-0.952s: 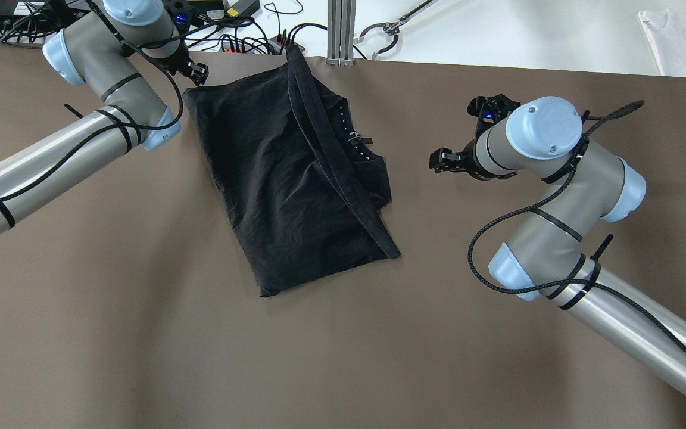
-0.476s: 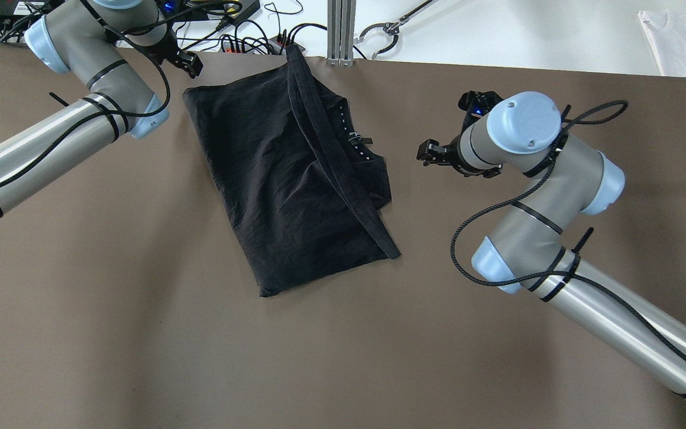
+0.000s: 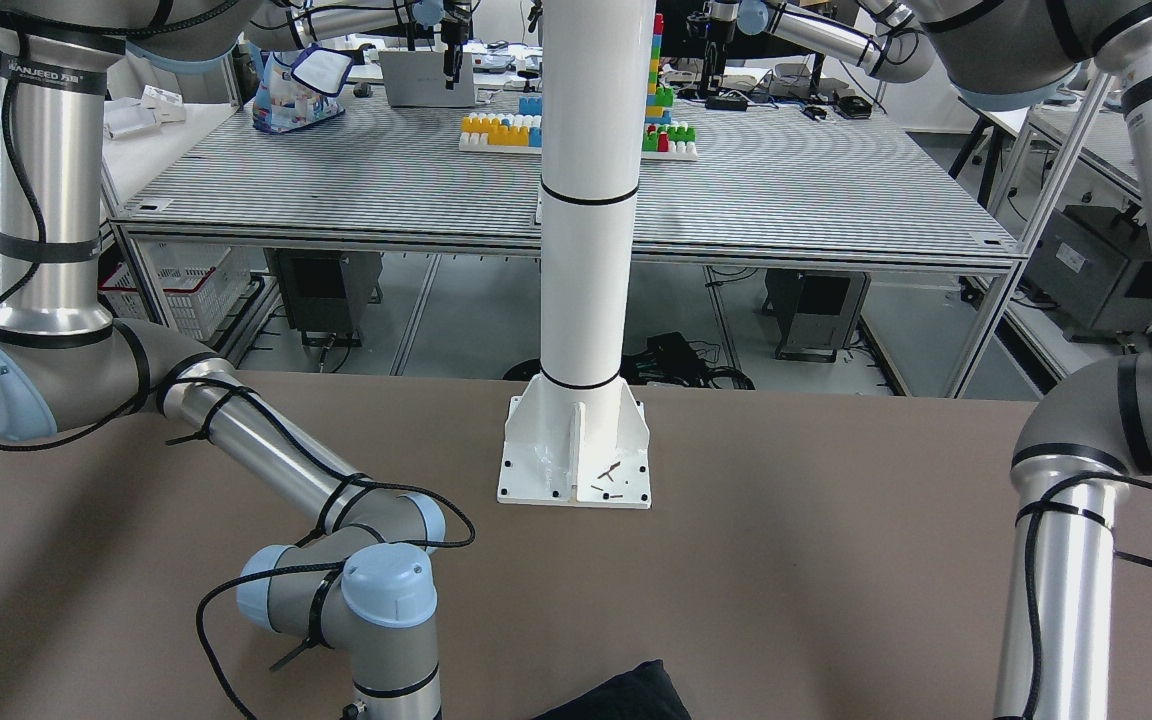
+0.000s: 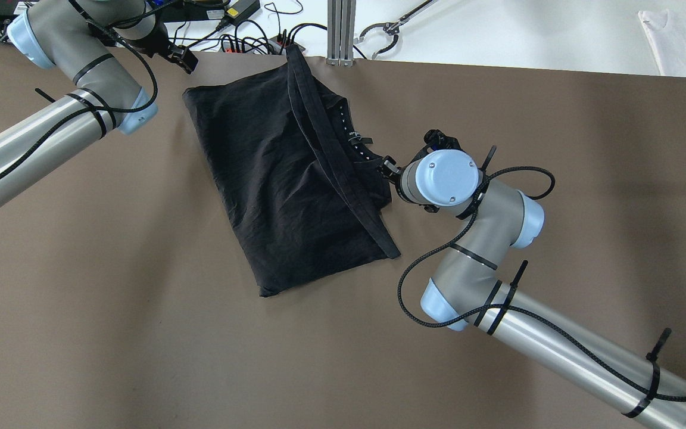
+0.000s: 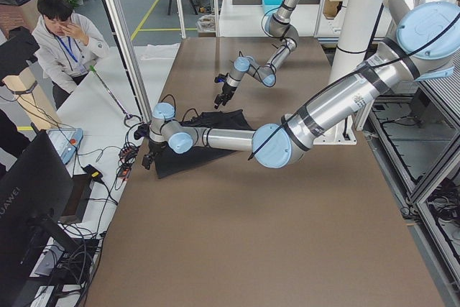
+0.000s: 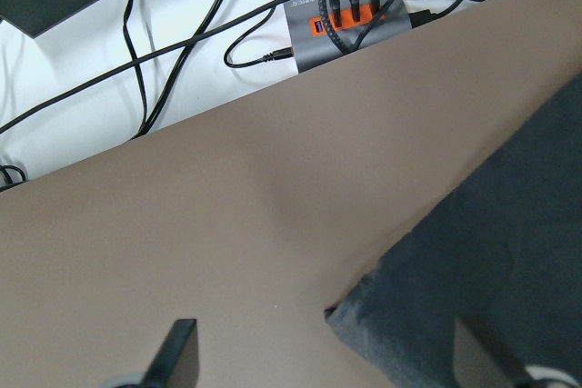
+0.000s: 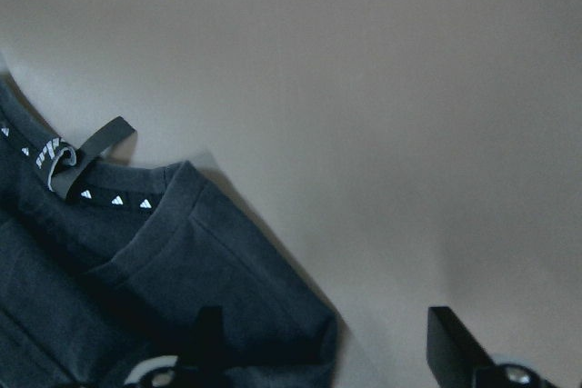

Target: Fold clothes

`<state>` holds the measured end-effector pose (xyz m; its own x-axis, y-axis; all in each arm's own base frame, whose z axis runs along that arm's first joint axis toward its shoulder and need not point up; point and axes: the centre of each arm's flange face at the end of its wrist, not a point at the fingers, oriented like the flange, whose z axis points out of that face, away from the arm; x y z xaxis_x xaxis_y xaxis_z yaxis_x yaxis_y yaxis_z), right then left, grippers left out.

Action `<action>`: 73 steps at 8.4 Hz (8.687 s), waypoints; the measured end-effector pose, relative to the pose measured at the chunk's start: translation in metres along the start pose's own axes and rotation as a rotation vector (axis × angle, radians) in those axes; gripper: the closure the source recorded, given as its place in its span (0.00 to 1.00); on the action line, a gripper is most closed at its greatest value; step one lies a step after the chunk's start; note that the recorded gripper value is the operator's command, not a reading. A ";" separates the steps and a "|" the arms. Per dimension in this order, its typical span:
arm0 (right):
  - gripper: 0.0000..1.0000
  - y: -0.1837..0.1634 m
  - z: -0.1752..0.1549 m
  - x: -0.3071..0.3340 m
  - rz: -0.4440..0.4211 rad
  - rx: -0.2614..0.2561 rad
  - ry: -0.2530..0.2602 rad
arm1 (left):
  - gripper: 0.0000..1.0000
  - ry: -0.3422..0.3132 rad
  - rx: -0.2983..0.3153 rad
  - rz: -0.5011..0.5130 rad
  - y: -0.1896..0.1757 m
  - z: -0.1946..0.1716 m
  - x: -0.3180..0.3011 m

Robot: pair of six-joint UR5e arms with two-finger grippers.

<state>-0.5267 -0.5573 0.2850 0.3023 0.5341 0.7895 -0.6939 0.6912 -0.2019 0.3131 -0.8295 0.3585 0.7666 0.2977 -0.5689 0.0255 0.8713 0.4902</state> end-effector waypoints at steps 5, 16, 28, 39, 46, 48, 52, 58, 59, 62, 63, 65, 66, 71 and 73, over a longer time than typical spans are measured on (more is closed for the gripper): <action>0.87 0.038 0.016 0.000 -0.001 0.039 -0.018 | 0.00 0.007 0.007 -0.001 -0.001 -0.003 0.004; 1.00 0.103 -0.045 0.074 -0.153 -0.073 -0.103 | 0.00 0.005 0.001 -0.002 0.004 0.001 0.001; 0.07 0.127 -0.107 0.150 -0.271 -0.137 -0.117 | 0.00 0.016 0.018 -0.008 0.023 -0.002 -0.004; 0.06 0.093 -0.046 0.001 -0.556 0.025 0.137 | 0.00 0.026 0.016 0.001 0.032 0.001 0.005; 0.06 0.082 -0.010 -0.028 -0.629 0.040 0.253 | 0.00 0.027 0.016 0.002 0.032 0.002 0.006; 0.06 0.086 -0.007 -0.039 -0.626 0.033 0.256 | 0.00 0.027 0.015 0.002 0.032 0.002 0.006; 0.06 0.082 0.003 -0.030 -0.687 0.003 0.327 | 0.00 0.027 0.014 0.002 0.033 0.003 0.005; 0.06 0.016 0.009 0.003 -0.807 -0.064 0.411 | 0.00 0.028 0.015 0.003 0.041 0.004 0.002; 0.06 -0.002 0.004 0.017 -0.830 -0.072 0.412 | 0.00 0.028 0.015 0.003 0.041 0.004 0.002; 0.06 -0.021 -0.014 0.041 -0.852 -0.083 0.386 | 0.00 0.027 0.014 0.003 0.041 0.004 0.002; 0.06 -0.017 -0.030 0.033 -0.839 -0.095 0.346 | 0.00 0.027 0.014 0.002 0.041 0.004 0.001; 0.06 -0.001 -0.067 0.005 -0.747 -0.128 0.249 | 0.00 0.027 0.013 0.002 0.041 0.004 0.001; 0.06 0.014 -0.086 -0.006 -0.708 -0.150 0.207 | 0.00 0.027 0.013 0.002 0.041 0.004 0.001; 0.19 0.151 -0.128 0.013 -0.811 -0.234 0.196 | 0.00 0.027 0.013 0.003 0.042 0.005 0.001; 0.28 0.195 -0.128 0.039 -0.911 -0.214 0.265 | 0.00 0.027 0.012 0.004 0.042 0.005 0.000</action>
<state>-0.5666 -0.3397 0.2026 0.8202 -0.1754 0.5446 0.0045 0.9538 0.3005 0.3177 -0.7945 0.3822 0.7494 0.3118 -0.5841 0.0298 0.8654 0.5002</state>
